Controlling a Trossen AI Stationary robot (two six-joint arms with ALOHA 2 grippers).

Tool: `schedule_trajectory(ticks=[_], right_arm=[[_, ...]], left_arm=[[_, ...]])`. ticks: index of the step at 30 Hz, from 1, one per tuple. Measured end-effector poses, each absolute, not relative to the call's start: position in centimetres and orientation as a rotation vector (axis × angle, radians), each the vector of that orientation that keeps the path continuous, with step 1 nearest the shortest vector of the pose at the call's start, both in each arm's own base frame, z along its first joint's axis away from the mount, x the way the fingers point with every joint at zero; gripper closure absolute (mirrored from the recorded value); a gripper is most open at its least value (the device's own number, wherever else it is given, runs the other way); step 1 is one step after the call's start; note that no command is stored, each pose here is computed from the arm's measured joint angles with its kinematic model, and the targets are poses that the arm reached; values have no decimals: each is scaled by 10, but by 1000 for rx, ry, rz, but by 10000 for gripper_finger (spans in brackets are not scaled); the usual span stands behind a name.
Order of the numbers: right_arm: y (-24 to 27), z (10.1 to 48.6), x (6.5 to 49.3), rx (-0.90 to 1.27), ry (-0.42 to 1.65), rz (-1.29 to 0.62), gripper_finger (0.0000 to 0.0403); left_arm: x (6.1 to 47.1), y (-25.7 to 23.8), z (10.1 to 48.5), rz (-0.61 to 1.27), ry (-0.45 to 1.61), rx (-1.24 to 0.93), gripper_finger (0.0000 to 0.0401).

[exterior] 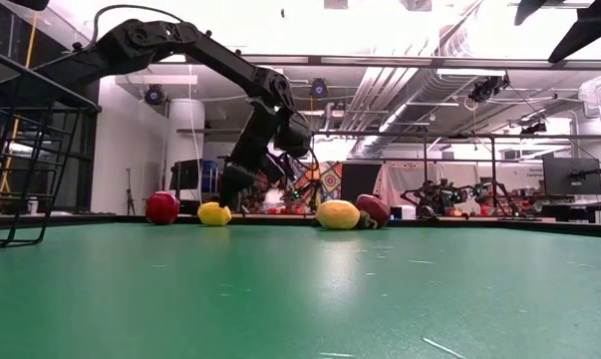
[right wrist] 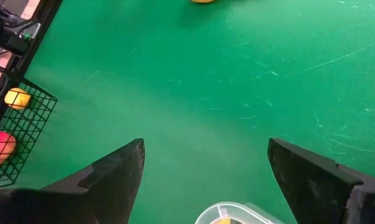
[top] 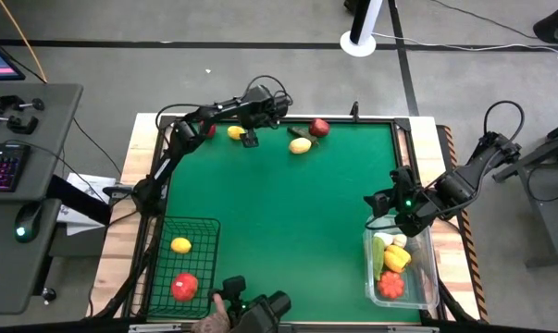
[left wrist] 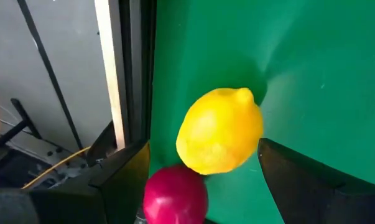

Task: Sort produce into baskets
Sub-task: Put the yellow lemon into the black wire basket

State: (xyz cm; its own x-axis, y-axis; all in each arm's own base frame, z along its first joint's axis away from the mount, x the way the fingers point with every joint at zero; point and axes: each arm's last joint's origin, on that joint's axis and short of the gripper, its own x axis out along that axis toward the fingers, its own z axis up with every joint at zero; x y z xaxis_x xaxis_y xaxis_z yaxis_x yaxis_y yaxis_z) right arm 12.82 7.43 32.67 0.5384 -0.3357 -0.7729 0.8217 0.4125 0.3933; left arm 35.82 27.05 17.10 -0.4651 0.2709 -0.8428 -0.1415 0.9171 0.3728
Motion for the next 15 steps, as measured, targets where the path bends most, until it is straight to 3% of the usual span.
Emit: schedule_trajectory(ticks=[9,15], right_arm=[[75,326,128,869,688,-791,70],[75,326,128,873,698,-789,70]], left_arm=[[367,259,151,402,2076,189,114],[369,257,137,368,2088,137,114]])
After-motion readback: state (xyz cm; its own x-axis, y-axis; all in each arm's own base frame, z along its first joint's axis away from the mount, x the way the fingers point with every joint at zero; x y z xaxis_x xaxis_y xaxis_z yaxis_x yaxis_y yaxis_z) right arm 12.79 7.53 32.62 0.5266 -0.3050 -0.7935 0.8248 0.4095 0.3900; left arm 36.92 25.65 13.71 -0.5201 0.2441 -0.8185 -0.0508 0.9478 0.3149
